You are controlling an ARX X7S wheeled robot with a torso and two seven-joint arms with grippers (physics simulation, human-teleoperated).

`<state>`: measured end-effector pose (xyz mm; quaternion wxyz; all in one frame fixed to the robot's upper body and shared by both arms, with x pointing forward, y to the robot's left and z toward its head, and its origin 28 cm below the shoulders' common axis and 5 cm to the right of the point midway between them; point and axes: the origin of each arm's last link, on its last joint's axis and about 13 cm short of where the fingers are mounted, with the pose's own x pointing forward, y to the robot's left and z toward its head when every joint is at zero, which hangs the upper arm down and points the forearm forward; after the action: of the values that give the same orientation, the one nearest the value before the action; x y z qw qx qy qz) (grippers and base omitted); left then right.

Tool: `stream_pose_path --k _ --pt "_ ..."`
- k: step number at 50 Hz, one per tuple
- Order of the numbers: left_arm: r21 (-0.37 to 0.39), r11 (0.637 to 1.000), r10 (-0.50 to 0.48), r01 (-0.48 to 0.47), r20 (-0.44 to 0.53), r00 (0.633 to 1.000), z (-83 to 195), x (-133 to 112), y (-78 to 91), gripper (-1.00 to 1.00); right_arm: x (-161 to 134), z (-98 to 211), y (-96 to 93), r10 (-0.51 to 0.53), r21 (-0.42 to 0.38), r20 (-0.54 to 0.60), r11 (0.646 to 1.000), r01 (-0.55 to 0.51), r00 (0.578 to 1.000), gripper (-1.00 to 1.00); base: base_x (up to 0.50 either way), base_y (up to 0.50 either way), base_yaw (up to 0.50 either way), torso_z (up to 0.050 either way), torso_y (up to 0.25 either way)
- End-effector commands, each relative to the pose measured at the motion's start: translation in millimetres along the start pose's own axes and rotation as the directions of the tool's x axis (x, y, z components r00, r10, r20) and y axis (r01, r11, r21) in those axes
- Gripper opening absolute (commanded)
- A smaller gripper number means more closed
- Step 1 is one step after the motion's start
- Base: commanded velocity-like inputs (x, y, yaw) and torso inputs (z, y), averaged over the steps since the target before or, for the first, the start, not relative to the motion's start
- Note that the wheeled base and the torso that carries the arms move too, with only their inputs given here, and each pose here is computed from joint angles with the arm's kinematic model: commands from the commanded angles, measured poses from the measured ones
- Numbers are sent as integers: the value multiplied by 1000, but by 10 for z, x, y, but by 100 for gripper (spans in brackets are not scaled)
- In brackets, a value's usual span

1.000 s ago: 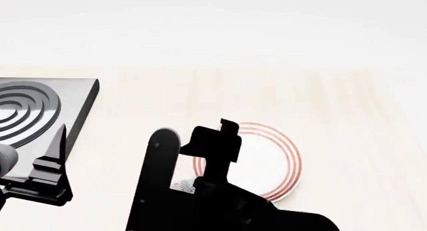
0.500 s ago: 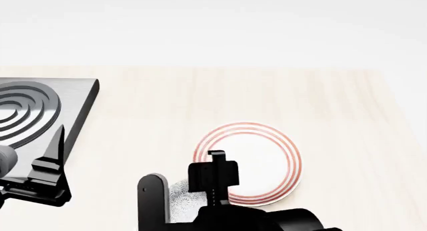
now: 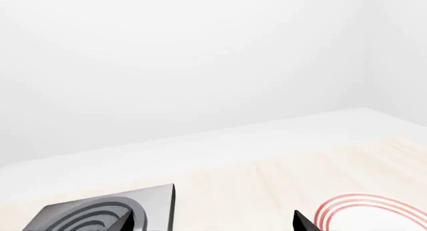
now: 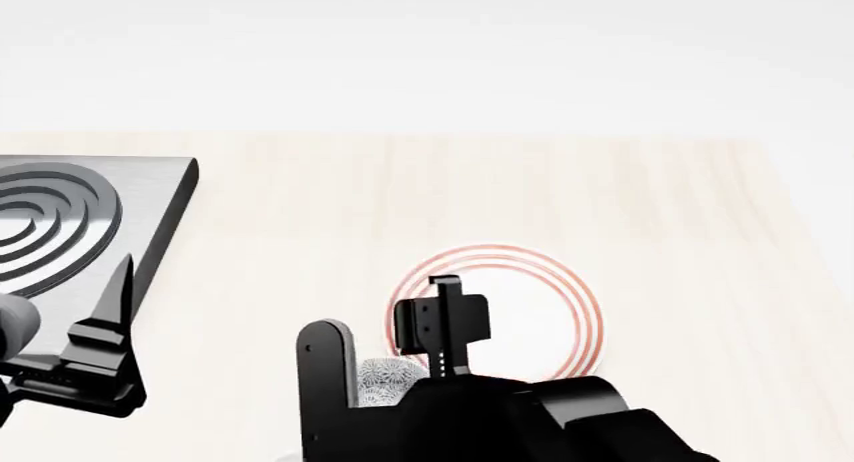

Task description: Pick the akita bowl between the plate and the ramekin and place it on the plate.

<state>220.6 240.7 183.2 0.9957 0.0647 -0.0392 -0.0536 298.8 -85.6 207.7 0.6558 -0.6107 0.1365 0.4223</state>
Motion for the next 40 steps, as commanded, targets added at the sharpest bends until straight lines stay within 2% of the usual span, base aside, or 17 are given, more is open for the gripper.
stream_pose_path --k 1,10,21,28,40 --pt "-5 1000 -2 2 -2 1000 -8 -11 3 100 114 60 54 35 -22 32 999 -34 999 100 0 0 0 0 0" --pt "-6 1000 2 -2 0 1000 -11 -8 10 100 202 91 51 35 11 88 999 -36 996 100 0 0 0 0 0" --pt "-7 1000 -3 3 2 1000 -8 -11 5 100 438 -82 -59 8 42 23 999 -9 1000 100 0 0 0 0 0" --pt "-8 1000 -3 3 -1 1000 -16 -4 4 100 501 -114 -6 45 45 5 998 -45 999 100 0 0 0 0 0" --pt "-9 1000 1 -1 0 1000 -18 -14 15 100 518 -45 95 130 44 50 990 -132 990 100 0 0 0 0 0"
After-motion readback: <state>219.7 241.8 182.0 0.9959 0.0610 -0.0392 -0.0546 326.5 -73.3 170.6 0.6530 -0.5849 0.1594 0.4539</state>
